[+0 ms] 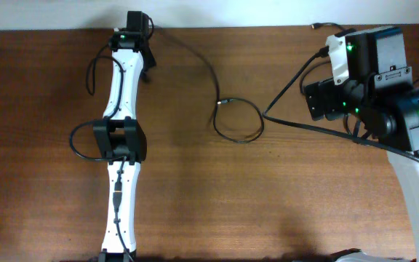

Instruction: Untangle cables

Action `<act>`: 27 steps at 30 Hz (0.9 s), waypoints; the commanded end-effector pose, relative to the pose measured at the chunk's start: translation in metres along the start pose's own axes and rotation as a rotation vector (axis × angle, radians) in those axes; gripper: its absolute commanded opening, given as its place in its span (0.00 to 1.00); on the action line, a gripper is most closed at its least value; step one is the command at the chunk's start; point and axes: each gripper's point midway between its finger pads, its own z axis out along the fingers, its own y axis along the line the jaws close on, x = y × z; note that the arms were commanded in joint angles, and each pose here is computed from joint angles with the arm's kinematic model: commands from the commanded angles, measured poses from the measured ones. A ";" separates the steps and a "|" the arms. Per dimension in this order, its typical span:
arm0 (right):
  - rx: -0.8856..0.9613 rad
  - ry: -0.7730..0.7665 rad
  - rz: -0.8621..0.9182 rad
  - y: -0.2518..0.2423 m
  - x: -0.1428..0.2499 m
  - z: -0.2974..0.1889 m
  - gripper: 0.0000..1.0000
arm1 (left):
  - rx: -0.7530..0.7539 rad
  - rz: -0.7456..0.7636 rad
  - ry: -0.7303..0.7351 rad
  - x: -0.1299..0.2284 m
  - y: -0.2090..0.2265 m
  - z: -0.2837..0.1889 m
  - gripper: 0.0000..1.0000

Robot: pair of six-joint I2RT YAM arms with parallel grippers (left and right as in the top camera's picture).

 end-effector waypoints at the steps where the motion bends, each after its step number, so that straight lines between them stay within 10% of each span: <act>1: -0.009 0.017 0.013 0.001 0.004 0.002 0.98 | -0.038 0.043 0.102 0.034 0.008 0.038 0.00; 10: -0.009 0.016 0.013 0.001 0.003 0.002 0.98 | -0.021 0.142 0.101 0.040 -0.012 0.019 0.00; 17: -0.007 -0.001 0.017 0.001 -0.001 0.003 0.98 | 0.281 0.380 -0.108 0.031 -0.132 -0.126 0.00; 27: -0.009 0.013 0.014 0.002 0.002 0.004 0.98 | 0.464 0.663 -0.229 0.140 -0.251 -0.267 0.00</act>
